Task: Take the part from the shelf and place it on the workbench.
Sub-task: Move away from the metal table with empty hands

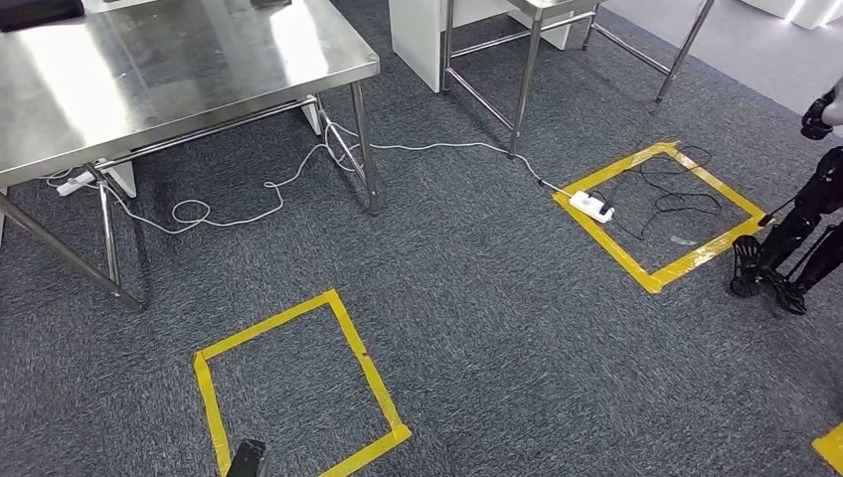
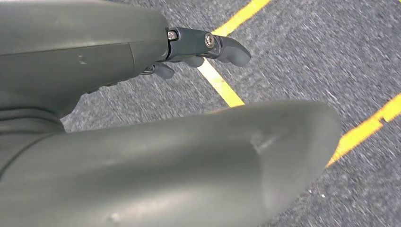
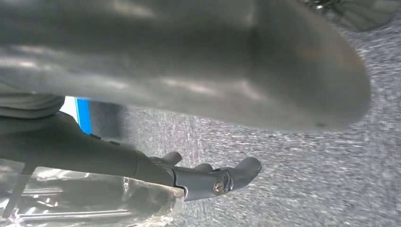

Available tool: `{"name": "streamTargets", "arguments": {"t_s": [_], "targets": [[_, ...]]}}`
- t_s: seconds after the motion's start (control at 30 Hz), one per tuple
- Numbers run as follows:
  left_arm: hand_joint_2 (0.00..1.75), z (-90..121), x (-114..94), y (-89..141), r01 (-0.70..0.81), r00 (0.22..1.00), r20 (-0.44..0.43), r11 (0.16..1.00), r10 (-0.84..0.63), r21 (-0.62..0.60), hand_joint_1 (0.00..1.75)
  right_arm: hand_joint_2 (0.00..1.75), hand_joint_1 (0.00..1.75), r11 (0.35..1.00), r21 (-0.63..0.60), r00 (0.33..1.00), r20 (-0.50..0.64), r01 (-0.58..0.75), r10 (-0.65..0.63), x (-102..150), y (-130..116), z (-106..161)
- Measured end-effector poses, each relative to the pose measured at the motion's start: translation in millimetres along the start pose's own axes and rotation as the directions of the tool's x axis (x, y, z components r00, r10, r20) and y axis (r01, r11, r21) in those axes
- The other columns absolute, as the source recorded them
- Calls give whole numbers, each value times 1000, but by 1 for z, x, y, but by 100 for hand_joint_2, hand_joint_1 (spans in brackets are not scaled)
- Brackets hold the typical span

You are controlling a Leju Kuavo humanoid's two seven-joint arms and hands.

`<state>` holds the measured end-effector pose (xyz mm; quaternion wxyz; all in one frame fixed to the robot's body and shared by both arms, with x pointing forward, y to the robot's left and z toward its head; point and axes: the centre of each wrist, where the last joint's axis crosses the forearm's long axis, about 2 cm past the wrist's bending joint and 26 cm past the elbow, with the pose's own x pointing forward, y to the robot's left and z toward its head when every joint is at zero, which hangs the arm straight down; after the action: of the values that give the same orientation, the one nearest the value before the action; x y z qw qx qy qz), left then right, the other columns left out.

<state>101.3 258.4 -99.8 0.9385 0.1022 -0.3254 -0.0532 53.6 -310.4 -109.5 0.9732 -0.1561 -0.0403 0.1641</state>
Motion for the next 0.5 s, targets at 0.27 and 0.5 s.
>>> {"name": "streamTargets", "arguments": {"t_s": [0.27,0.5], "targets": [[0,1,-3,0,-1,1000,-5,1000,1,-6,0,0,0,1000,23,1000,-2,-1,1,-2,1,0],[0,0,-2,3,3,1000,-3,1000,-3,-3,0,0,0,999,34,1000,-4,-4,4,-3,3,0]]}}
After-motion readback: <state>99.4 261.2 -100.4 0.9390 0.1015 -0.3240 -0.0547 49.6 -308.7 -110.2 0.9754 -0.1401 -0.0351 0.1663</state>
